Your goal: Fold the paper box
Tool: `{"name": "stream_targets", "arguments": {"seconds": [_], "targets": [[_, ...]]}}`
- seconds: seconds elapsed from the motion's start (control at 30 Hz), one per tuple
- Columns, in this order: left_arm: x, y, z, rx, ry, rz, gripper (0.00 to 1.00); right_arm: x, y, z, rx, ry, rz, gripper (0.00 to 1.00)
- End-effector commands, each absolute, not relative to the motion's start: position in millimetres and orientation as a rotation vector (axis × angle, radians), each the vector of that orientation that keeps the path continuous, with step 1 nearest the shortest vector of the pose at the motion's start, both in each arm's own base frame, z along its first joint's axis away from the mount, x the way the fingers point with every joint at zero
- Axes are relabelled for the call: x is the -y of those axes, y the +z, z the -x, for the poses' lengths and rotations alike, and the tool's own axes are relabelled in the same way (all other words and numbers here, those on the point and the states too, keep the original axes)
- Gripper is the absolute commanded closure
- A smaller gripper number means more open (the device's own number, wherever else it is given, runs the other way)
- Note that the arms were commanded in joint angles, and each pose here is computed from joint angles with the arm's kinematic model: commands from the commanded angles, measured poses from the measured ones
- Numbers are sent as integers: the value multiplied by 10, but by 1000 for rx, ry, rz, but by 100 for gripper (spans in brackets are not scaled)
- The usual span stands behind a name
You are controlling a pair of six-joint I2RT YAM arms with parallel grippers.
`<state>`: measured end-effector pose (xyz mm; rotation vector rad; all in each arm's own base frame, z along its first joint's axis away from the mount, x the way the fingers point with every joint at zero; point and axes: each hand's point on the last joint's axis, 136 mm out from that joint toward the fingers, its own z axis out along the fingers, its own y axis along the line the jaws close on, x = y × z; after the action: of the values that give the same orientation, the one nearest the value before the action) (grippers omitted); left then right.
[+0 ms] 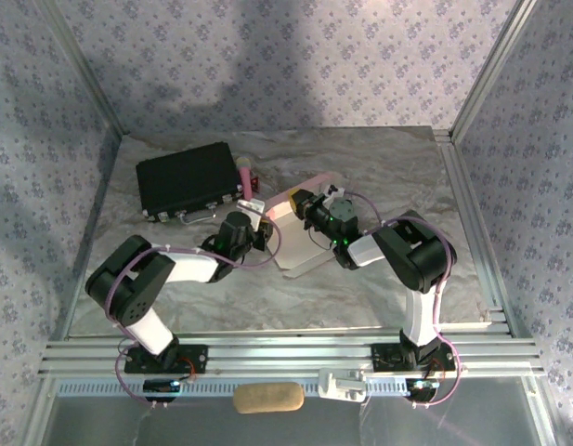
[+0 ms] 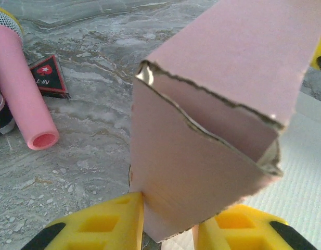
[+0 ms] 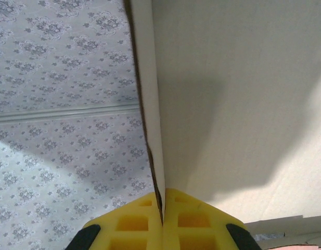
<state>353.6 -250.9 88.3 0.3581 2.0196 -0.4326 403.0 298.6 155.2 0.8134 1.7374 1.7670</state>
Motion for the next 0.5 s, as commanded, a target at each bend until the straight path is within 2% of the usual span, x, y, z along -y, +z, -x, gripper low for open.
{"name": "stream_targets", "arguments": {"seconds": [0.0,0.33,0.47], "targets": [[2582,1121,-3690,-1947,-428,-273,72,-3072,1303,-3903,-1835,1750,-837,100],[2647,1049,-3738,-1972,-390,-203,79,-3096,1226,-3885,-1844,1749,-853,100],[2684,1043,-3744,-1974,-386,-205,88,-3087,1233,-3881,-1844,1748,-855,100]]}}
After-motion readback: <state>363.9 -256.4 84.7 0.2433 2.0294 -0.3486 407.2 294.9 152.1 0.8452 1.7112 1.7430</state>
